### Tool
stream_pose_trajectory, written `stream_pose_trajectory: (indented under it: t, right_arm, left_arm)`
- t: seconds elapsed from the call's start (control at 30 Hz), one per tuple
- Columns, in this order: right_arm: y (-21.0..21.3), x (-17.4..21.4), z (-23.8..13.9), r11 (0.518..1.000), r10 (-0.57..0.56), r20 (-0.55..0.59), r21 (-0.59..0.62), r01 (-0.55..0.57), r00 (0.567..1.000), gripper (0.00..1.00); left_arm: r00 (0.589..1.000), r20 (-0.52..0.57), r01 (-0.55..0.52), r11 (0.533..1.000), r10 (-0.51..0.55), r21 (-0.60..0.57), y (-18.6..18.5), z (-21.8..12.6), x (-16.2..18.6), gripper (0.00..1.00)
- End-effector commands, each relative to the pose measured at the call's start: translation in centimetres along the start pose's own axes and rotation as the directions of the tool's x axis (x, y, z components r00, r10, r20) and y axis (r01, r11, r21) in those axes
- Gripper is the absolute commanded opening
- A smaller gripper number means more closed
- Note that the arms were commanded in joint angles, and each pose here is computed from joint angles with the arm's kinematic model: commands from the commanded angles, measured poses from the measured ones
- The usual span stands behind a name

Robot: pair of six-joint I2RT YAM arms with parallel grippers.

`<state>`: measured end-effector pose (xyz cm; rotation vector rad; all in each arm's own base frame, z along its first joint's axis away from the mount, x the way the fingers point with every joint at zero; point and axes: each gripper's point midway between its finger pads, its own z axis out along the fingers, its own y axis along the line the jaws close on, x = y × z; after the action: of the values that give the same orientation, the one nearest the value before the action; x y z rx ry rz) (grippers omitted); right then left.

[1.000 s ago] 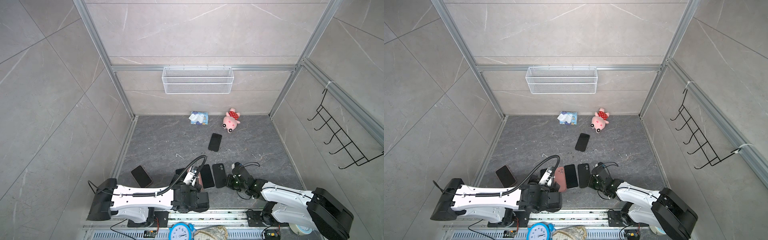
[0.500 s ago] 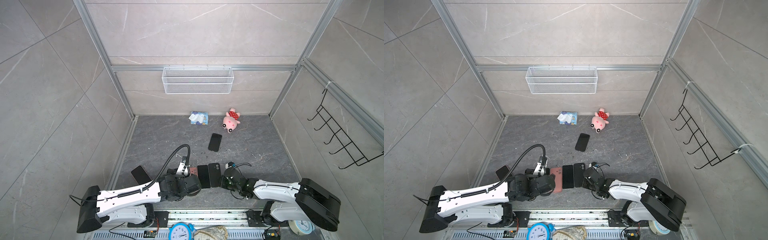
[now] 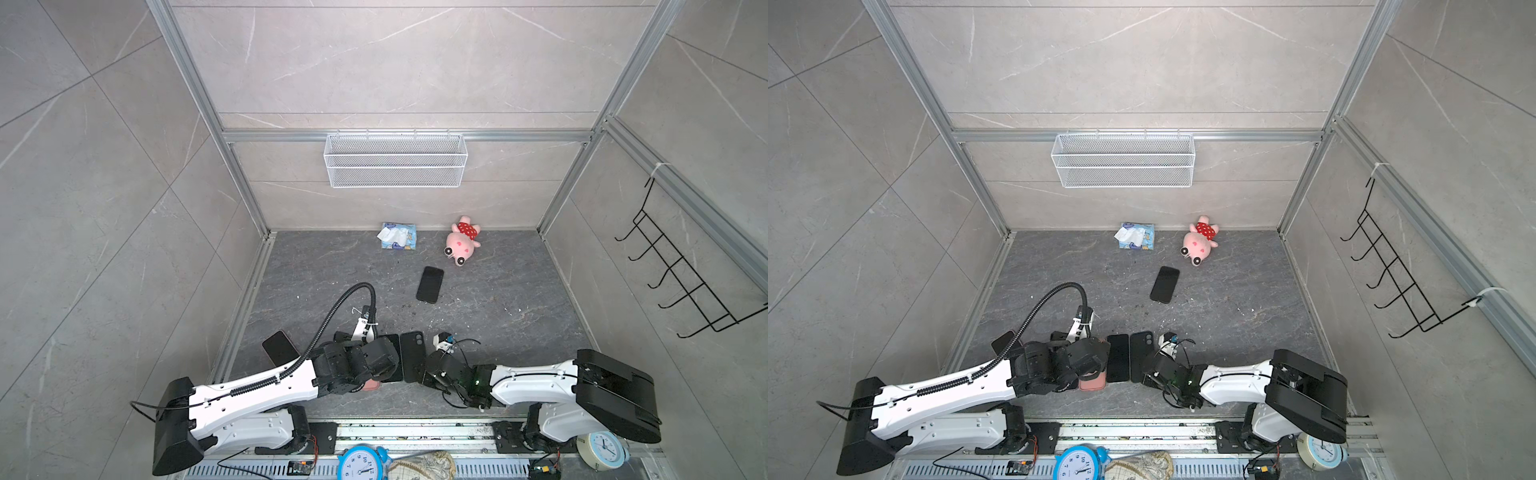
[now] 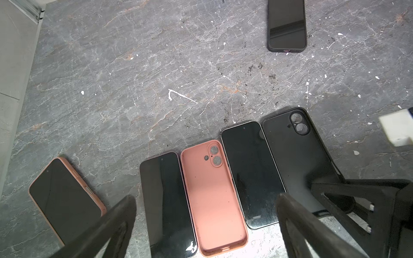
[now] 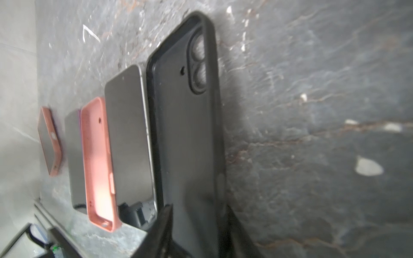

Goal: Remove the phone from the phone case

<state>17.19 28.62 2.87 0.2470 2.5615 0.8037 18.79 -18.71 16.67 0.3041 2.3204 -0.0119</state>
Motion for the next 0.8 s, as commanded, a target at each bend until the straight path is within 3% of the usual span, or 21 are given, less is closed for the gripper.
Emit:
stream_pose_trajectory:
  t: [0.0,0.23,0.4,0.6,0.77]
  right_arm:
    - [-4.3,1.1,-1.0,0.987,-0.043,-0.040,0.152,0.049,0.998,0.72]
    - [-6.6,-0.2,-5.5,0.972,-0.082,-0.012,0.219,0.082,0.997,0.88]
    - [-6.1,-3.9,-8.8,0.957,-0.140,0.053,0.262,0.122,0.989,0.97]
    - [-3.7,-11.0,-6.9,0.952,-0.152,0.001,0.268,0.147,0.988,0.99]
    - [-1.3,-17.1,-2.1,0.937,-0.172,-0.063,0.296,0.183,0.983,0.99]
  left_arm:
    - [0.999,0.029,0.018,0.999,-0.019,0.028,-0.3,-0.6,-1.4,1.00]
    - [0.999,0.028,0.030,0.998,-0.032,0.056,-0.5,-0.7,-1.9,1.00]
    - [0.998,0.046,0.038,0.987,-0.046,0.154,-2.1,-0.5,-2.5,1.00]
    - [0.996,0.073,0.027,0.956,-0.050,0.293,-4.9,-0.3,-2.6,1.00]
    - [0.996,0.054,0.047,0.941,-0.069,0.334,-5.5,0.1,-1.6,0.99]
